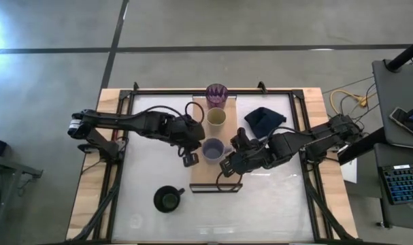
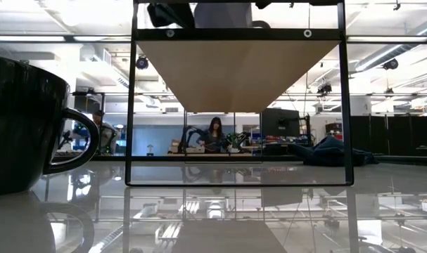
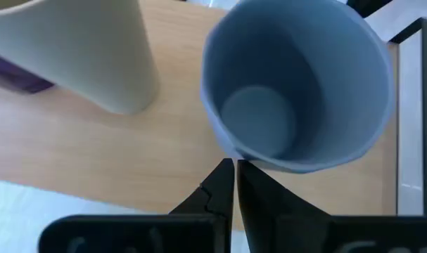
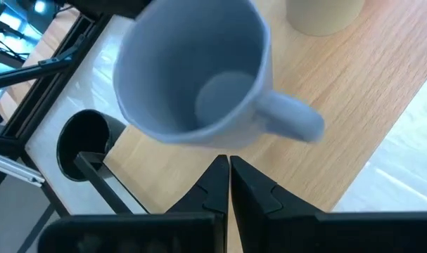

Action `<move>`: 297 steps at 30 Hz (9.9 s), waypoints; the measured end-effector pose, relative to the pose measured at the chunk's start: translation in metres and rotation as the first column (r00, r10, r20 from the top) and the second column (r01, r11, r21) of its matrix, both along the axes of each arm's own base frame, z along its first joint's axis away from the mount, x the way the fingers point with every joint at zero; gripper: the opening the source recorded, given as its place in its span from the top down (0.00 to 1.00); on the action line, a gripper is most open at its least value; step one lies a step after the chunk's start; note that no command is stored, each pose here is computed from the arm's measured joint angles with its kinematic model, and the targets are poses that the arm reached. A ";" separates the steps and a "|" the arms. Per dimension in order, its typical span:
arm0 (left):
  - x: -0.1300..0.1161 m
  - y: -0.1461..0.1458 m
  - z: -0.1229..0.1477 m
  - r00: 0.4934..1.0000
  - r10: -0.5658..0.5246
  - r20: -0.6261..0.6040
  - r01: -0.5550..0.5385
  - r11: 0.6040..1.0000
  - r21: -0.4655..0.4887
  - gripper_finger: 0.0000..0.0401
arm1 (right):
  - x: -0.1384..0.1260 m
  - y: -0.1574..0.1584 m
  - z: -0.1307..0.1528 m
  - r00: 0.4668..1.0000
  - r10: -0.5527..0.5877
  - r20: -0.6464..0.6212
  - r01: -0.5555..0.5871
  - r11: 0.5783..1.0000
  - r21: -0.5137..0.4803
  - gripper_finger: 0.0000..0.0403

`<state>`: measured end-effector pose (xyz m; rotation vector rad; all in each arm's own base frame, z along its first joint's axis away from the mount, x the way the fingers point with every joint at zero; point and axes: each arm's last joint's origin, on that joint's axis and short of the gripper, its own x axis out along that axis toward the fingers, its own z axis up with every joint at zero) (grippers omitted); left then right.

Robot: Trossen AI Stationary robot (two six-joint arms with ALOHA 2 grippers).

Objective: Stack small to large cups/mugs on shelf
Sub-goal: Put the light blue mug on the shelf, then put the black mug on the shelf

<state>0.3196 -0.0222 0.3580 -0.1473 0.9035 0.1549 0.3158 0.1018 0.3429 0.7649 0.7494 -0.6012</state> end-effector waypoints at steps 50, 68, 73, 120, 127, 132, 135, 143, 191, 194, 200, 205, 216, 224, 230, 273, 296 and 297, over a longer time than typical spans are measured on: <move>0.013 0.010 -0.018 0.999 -0.035 0.034 0.033 0.998 0.058 0.98 | -0.001 -0.010 0.006 0.999 -0.035 0.029 0.035 0.999 0.004 0.98; 0.008 0.025 -0.018 1.000 -0.005 -0.002 0.005 0.996 0.087 0.98 | 0.002 -0.022 0.006 0.999 -0.036 0.018 0.036 0.999 -0.015 0.98; 0.007 0.027 -0.017 1.000 -0.005 -0.006 0.005 0.994 0.107 0.98 | 0.002 -0.021 0.006 1.000 -0.021 0.011 0.021 1.000 0.004 0.98; -0.011 -0.012 -0.001 0.996 0.044 0.074 -0.042 0.999 -0.028 0.98 | -0.010 -0.088 0.010 0.980 -0.155 -0.126 0.145 0.986 -0.087 0.98; -0.011 -0.012 -0.002 0.996 0.044 0.072 -0.042 0.999 -0.028 0.98 | -0.008 -0.094 0.009 0.984 -0.133 -0.122 0.125 0.990 -0.069 0.98; -0.011 -0.012 -0.004 0.997 0.042 0.068 -0.040 0.999 -0.025 0.98 | -0.007 -0.093 -0.001 0.983 -0.114 -0.142 0.109 0.993 -0.043 0.98; -0.010 -0.012 -0.007 0.997 0.042 0.063 -0.040 0.999 -0.024 0.98 | -0.004 -0.092 -0.007 0.985 -0.100 -0.137 0.098 0.995 -0.024 0.98; -0.010 -0.012 -0.016 0.998 0.042 0.044 -0.041 0.999 -0.022 0.98 | -0.002 -0.091 -0.009 0.990 -0.074 -0.119 0.075 0.997 0.004 0.98; -0.009 -0.008 -0.019 0.998 0.054 0.045 -0.054 0.998 -0.019 0.98 | -0.023 -0.081 0.018 0.996 -0.086 -0.026 0.085 0.995 -0.060 0.98; -0.009 -0.008 -0.019 0.997 0.054 0.046 -0.053 0.998 -0.019 0.98 | -0.033 -0.070 0.028 0.998 -0.061 0.016 0.061 0.997 -0.041 0.98; -0.008 -0.008 -0.019 0.997 0.054 0.053 -0.053 0.998 -0.019 0.98 | -0.044 -0.041 0.033 0.999 -0.007 0.054 0.007 1.000 0.011 0.98; -0.008 -0.008 -0.018 0.997 0.055 0.055 -0.054 0.998 -0.017 0.98 | -0.030 -0.032 0.017 1.000 -0.007 -0.002 0.007 1.000 0.010 0.98; -0.008 -0.008 -0.018 0.997 0.056 0.059 -0.055 0.998 -0.018 0.98 | -0.013 -0.035 0.001 0.998 -0.003 -0.055 0.004 1.000 0.015 0.98; -0.008 -0.008 -0.018 0.996 0.059 0.060 -0.058 0.998 -0.014 0.98 | -0.005 -0.035 0.002 1.000 0.013 -0.003 -0.013 1.000 0.017 0.98; -0.008 -0.007 -0.018 0.996 0.060 0.063 -0.059 0.998 -0.013 0.98 | -0.005 -0.035 0.001 1.000 0.017 -0.006 -0.017 1.000 0.008 0.98; -0.122 -0.090 -0.081 0.653 0.556 -0.514 -0.719 0.669 -0.190 0.70 | -0.099 0.096 -0.019 0.984 -0.059 -0.170 0.087 0.983 0.164 0.80; -0.133 -0.144 -0.098 0.594 0.632 -0.497 -0.804 0.440 -0.401 0.70 | -0.099 0.116 -0.037 0.976 -0.061 -0.209 0.091 0.986 0.137 0.80; -0.136 -0.146 -0.099 0.586 0.637 -0.501 -0.809 0.429 -0.401 0.70 | -0.099 0.116 -0.037 0.976 -0.061 -0.208 0.091 0.987 0.136 0.80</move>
